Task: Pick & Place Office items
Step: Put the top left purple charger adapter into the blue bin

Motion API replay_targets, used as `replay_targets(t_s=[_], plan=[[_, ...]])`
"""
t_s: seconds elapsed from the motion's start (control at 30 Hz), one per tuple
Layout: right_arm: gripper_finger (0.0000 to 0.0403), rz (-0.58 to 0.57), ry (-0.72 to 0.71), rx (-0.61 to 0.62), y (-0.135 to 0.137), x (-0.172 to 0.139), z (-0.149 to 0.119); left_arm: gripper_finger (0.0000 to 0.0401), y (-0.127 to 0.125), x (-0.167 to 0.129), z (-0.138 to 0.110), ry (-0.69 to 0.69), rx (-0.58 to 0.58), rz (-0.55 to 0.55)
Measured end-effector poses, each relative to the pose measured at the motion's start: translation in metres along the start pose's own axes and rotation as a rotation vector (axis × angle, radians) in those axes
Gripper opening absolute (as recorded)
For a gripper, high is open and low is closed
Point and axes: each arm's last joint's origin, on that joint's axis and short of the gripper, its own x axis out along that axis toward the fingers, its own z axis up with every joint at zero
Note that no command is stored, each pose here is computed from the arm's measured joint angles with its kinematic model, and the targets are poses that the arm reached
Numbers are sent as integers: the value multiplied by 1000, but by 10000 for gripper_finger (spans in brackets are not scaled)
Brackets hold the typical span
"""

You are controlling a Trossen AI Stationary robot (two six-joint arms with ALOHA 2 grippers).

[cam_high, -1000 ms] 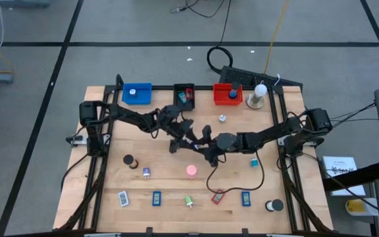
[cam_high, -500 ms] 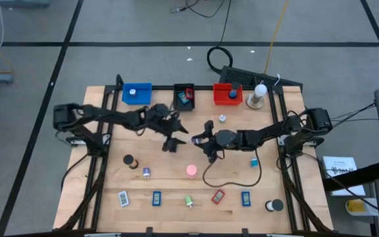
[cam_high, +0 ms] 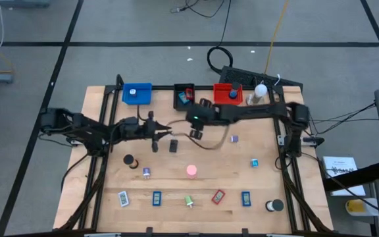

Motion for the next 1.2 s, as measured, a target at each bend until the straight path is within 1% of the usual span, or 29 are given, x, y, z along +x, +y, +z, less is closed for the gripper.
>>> replay_targets(t_s=[0.07,0.2,0.37,0.5,0.63,0.7,0.83,1.03,1.1,1.2], plan=[[131,1,96,11,-1,15,10,56,1,-2,-2,9,0,40],[131,46,197,48,-1,41,24,31,2,-2,-3,19,9,87],[132,58,253,43,5,65,30,8,2,-2,-4,28,16,101],[132,71,281,38,8,77,26,5,2,-2,-4,29,16,101],[132,81,298,35,10,82,22,21,2,-2,-4,29,8,101],[132,82,284,32,10,82,23,24,2,-2,-4,29,7,102],[132,83,288,27,10,83,22,22,2,-2,-4,28,6,102],[132,86,280,11,11,83,22,4,2,-2,-4,28,6,102],[136,86,275,11,11,83,23,5,2,-2,-4,28,6,102],[151,86,275,11,11,83,23,18,2,-2,-4,28,-1,102]])
